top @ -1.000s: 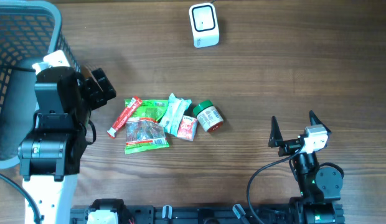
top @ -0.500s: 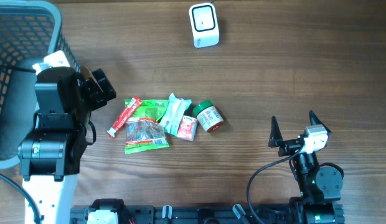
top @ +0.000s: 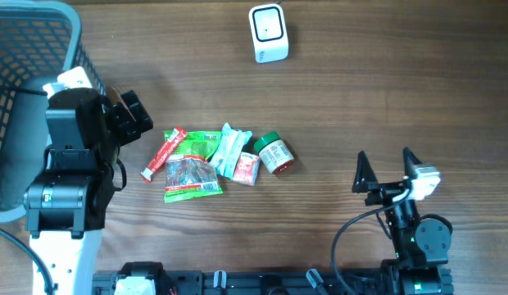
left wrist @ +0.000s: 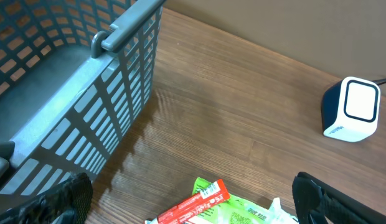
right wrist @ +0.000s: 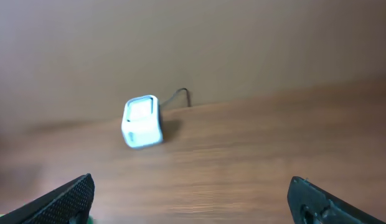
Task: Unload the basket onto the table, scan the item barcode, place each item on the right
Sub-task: 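Move the right gripper over the green-capped jar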
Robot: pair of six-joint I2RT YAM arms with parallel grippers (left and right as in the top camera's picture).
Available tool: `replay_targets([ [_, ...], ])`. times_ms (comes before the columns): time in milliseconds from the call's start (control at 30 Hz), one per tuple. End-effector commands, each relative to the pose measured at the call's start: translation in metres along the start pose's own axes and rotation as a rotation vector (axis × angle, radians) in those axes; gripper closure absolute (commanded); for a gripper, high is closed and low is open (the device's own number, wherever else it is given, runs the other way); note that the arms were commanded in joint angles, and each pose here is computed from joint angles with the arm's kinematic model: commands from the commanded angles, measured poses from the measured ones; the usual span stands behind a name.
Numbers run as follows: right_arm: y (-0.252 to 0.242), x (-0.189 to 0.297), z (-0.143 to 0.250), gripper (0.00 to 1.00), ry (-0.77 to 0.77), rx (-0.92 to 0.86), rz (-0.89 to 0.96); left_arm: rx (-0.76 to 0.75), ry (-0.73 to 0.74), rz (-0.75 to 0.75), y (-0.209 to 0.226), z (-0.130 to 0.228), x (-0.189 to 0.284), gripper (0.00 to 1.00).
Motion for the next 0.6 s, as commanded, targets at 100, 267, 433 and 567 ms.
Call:
replay_targets([
  [100, 0.004, 0.0, 0.0, 0.0, 0.012, -0.304, -0.031, 0.001, -0.011, -0.012, 0.002, -0.004, 0.002, 0.0],
  [267, 0.008, 0.0, 0.001, 0.0, 0.034, -0.305, -0.054, 0.001, -0.011, -0.012, 0.002, -0.004, 0.002, 0.0],
  [433, 0.018, 0.005, -0.02, 0.0, 0.03, -0.329, -0.06, 0.001, -0.011, -0.012, 0.002, -0.004, 0.002, 0.0],
  [567, 0.036, 0.014, -0.053, 0.0, 0.046, -0.32, -0.05, 0.001, -0.011, -0.012, 0.002, -0.004, 0.002, 0.0],
])
Point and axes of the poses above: each gripper's point midway between its finger pads, its own x axis back along the fingers, its own y axis along the line the jaws close on, z = x × y, the point moved 5 cm from there along x, back along the fingers, and after that the axes turned 10 degrees about -x, right-handed, at the moved point
